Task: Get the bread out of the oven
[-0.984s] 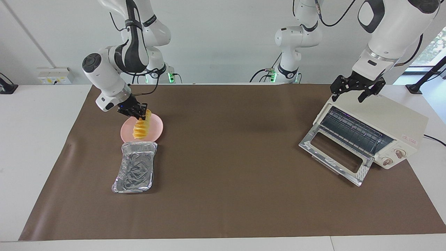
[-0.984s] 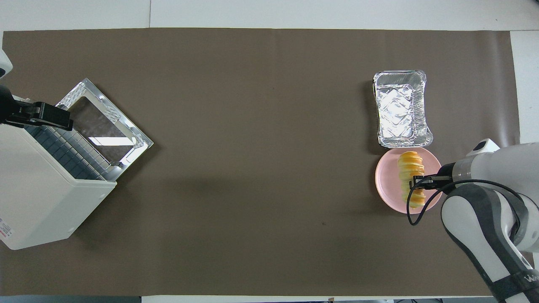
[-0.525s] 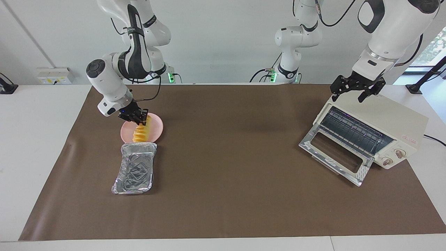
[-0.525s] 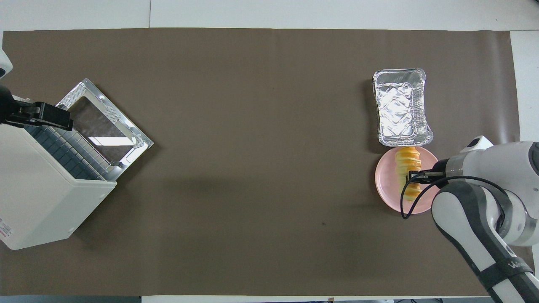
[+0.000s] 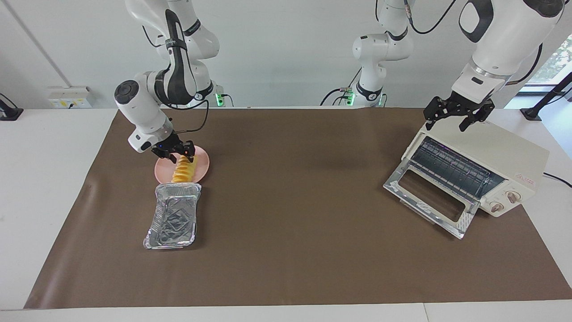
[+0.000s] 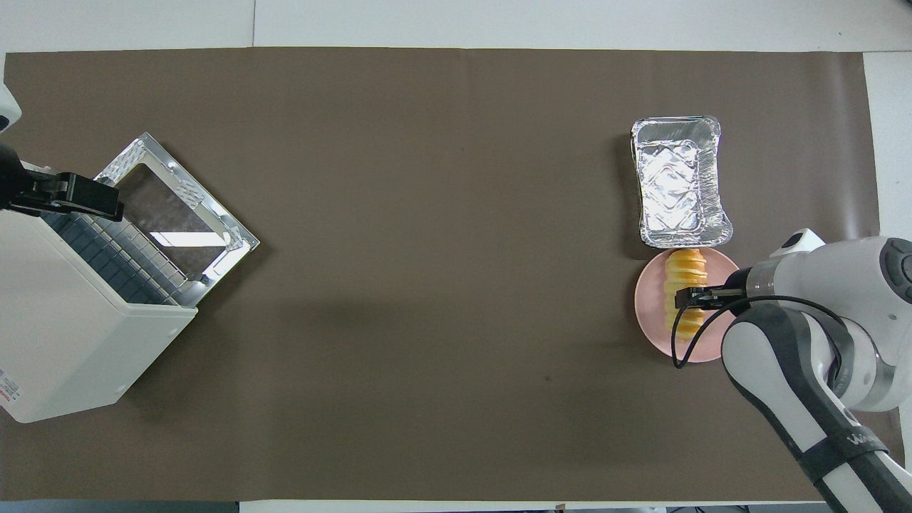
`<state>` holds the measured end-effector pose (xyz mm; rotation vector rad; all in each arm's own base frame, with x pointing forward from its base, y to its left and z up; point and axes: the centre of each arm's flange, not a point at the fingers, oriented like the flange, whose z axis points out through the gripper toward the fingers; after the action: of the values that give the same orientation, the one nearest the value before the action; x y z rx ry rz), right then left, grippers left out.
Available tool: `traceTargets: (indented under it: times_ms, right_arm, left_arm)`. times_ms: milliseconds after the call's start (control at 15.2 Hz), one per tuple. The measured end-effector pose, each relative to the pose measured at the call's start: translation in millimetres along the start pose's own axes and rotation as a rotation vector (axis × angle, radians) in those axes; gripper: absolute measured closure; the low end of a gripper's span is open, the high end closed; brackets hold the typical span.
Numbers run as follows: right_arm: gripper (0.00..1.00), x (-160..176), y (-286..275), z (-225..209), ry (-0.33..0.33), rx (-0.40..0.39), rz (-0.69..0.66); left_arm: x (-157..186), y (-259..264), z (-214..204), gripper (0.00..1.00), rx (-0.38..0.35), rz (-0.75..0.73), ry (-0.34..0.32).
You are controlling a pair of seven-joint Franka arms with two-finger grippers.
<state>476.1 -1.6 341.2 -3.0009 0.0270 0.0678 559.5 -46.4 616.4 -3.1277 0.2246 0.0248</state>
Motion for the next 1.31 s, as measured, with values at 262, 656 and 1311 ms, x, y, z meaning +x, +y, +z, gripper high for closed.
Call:
traceTargets:
  times_ms: [262, 656, 1311]
  right_arm:
    - [0.00, 23, -12, -50, 0.005, 0.014, -0.024]
    - [0.00, 51, -21, -163, 0.065, -0.027, -0.068]
    - [0.00, 66, -11, -262, 0.022, -0.132, -0.060]
  left_arm:
    - [0, 0, 0, 0.00, 0.000, 0.000, 0.000]
    - [0, 0, 0, 0.00, 0.000, 0.000, 0.000]
    - [0, 0, 0, 0.00, 0.000, 0.000, 0.000]
